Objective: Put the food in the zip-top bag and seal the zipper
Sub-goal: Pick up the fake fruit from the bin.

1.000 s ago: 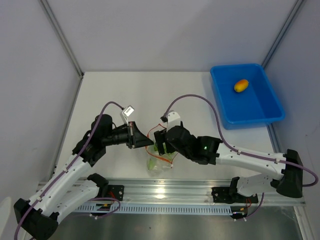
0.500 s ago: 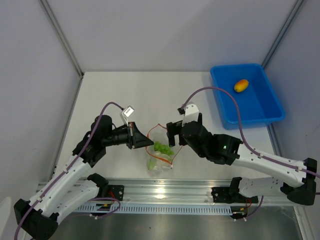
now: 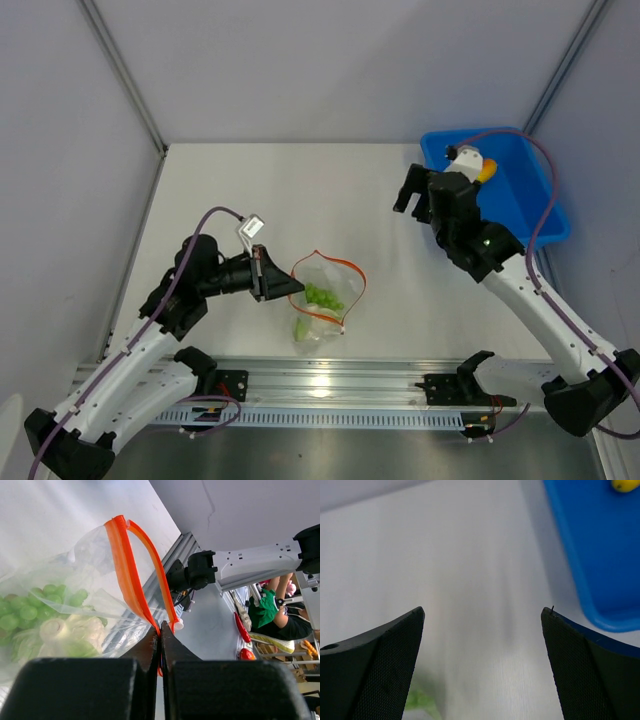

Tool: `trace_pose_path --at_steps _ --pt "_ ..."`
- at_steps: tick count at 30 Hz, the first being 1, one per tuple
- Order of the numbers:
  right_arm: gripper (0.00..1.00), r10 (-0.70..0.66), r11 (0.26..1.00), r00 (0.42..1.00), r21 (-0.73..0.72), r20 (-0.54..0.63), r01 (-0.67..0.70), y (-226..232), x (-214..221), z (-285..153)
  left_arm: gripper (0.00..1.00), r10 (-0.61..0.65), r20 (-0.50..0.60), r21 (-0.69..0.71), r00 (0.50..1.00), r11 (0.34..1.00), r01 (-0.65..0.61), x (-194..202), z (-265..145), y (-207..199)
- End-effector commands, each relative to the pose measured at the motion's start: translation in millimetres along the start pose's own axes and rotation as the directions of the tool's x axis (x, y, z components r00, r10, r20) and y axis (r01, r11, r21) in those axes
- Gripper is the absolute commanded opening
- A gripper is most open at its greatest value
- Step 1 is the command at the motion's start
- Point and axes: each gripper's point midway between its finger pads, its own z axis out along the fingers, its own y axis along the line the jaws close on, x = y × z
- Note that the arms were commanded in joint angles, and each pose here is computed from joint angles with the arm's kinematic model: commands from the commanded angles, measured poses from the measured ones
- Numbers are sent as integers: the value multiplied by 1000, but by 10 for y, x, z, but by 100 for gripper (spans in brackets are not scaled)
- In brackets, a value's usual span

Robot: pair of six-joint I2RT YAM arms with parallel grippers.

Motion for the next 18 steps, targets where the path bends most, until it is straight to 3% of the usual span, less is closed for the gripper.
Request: trace_pose_path --at_steps 1,12,18 --pt "99 121 992 983 3 140 -122 -199 -576 108 1 115 36 39 993 992 -116 -79 -58 -128" --pt "99 254 949 962 168 105 -269 -932 -690 1002 0 113 50 43 992 992 -115 1 -113 -117" --pt "99 381 901 920 186 88 -391 -1430 -811 1482 1 127 -8 11 992 992 -127 50 -104 -50"
